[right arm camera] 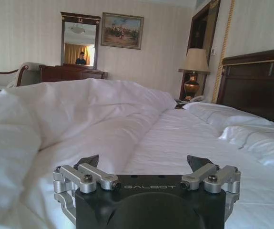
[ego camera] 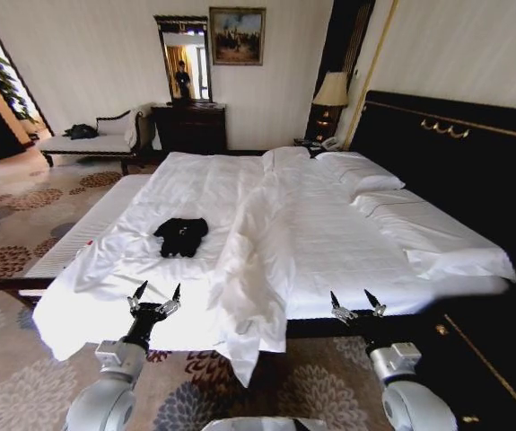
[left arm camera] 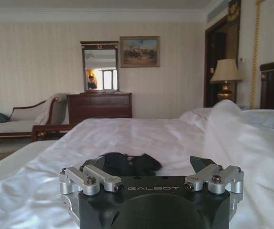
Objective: Fold the clothes on the bed.
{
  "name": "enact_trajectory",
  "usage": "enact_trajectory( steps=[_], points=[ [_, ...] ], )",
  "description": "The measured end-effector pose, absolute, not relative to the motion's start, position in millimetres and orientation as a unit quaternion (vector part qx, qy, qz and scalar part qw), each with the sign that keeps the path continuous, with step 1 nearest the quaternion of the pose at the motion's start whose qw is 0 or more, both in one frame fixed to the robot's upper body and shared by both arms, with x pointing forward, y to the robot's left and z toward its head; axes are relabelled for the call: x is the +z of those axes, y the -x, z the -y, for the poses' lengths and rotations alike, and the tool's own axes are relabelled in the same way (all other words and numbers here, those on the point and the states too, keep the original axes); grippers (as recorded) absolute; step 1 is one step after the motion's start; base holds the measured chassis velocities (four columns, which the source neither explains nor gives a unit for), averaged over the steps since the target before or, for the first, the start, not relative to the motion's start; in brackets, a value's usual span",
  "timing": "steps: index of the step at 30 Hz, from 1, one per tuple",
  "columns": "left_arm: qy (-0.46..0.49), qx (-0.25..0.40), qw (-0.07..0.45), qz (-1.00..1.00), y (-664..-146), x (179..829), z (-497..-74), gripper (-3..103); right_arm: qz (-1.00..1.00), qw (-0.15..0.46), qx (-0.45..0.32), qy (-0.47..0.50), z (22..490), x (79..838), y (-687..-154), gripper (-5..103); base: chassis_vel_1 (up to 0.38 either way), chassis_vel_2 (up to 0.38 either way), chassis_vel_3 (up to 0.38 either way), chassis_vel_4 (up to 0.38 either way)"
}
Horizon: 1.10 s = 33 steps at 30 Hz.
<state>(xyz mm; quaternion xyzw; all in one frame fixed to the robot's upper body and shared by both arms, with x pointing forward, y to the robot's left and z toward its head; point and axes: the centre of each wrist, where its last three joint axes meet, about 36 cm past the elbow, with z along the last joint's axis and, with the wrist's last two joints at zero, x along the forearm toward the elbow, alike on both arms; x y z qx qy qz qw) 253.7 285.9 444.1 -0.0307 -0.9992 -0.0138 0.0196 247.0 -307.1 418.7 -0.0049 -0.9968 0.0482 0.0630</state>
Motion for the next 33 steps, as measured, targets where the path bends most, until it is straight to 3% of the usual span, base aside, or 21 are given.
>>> enact_trajectory(
  steps=[7,17,33],
  points=[
    [0.013,-0.010,0.016,1.000,-254.8,446.7,-298.9,100,0.998,0.055,0.039,-0.004,299.9,430.7,-245.0,100,-0.023,0.229,0.018,-0.232],
    [0.000,-0.011,0.024,1.000,-251.5,440.6,-307.5,100,0.996,0.048,-0.060,-0.042,280.2,489.0,-231.0,100,-0.065,0.110,0.069,-0.112],
    [-0.007,-0.017,0.027,0.999,-249.9,440.5,-313.4,100,0.996,0.063,-0.044,-0.047,277.4,494.9,-230.3,100,-0.122,0.123,0.126,-0.118]
  ],
)
